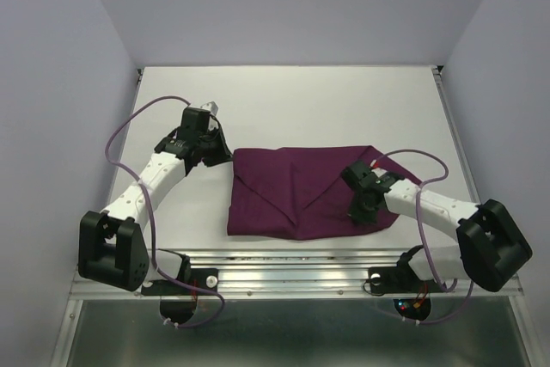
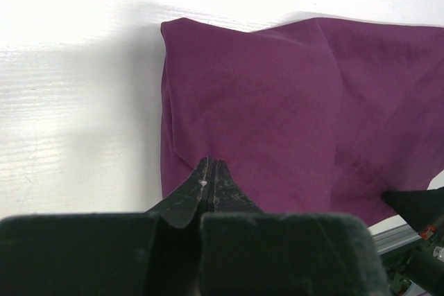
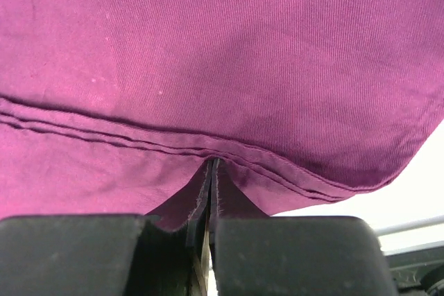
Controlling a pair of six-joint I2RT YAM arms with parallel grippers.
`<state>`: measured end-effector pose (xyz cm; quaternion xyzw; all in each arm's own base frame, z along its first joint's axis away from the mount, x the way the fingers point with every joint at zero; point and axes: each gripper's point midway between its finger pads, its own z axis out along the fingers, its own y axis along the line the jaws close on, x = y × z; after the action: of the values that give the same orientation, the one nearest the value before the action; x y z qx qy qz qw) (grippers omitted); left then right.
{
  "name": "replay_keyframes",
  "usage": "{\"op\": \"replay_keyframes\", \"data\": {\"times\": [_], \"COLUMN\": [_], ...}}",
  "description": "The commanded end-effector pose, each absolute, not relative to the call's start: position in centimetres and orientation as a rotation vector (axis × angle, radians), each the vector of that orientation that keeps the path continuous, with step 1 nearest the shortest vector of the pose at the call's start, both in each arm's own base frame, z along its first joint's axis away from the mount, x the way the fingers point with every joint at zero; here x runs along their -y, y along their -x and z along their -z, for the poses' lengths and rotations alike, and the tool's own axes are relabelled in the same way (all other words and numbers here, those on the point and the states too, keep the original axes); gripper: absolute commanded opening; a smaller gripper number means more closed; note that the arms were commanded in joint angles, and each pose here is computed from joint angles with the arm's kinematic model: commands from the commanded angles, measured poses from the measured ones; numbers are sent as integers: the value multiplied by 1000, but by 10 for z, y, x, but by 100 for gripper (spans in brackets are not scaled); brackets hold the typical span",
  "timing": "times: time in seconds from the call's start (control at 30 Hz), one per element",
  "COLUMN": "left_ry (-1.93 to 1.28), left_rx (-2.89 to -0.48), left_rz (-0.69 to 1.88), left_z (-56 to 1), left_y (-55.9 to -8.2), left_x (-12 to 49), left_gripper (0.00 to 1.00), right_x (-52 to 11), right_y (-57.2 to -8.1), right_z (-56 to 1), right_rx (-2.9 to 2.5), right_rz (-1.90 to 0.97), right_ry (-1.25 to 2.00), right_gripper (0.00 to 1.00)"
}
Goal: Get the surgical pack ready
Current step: Pack the surgical kit at the center of the board.
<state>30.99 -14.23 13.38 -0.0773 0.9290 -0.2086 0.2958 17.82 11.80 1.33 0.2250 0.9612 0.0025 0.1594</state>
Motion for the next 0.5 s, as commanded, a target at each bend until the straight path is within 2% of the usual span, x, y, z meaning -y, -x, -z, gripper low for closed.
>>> {"op": "replay_keyframes", "data": {"times": [0.0, 0.13, 0.27, 0.47], "left_ry": [189, 188, 202, 367], "left_rx": [-2426, -2420, -2435, -2512], "left_rz": [531, 522, 531, 309], "left_z": [-148, -150, -139, -100], "left_y": [-307, -308, -309, -318], "left_x": [136, 134, 136, 101], "left_gripper": [0, 0, 0, 0], "right_x": [-93, -96, -99, -104], "right_y": [-174, -173, -158, -147], "right_z": [-5, -30, -27, -4], "right_rx": [-2695, -2627, -2675, -2722], "right_rz": [179, 35, -7, -8], "right_ry": [-656, -683, -726, -744], "right_gripper": [1, 1, 1, 1]}}
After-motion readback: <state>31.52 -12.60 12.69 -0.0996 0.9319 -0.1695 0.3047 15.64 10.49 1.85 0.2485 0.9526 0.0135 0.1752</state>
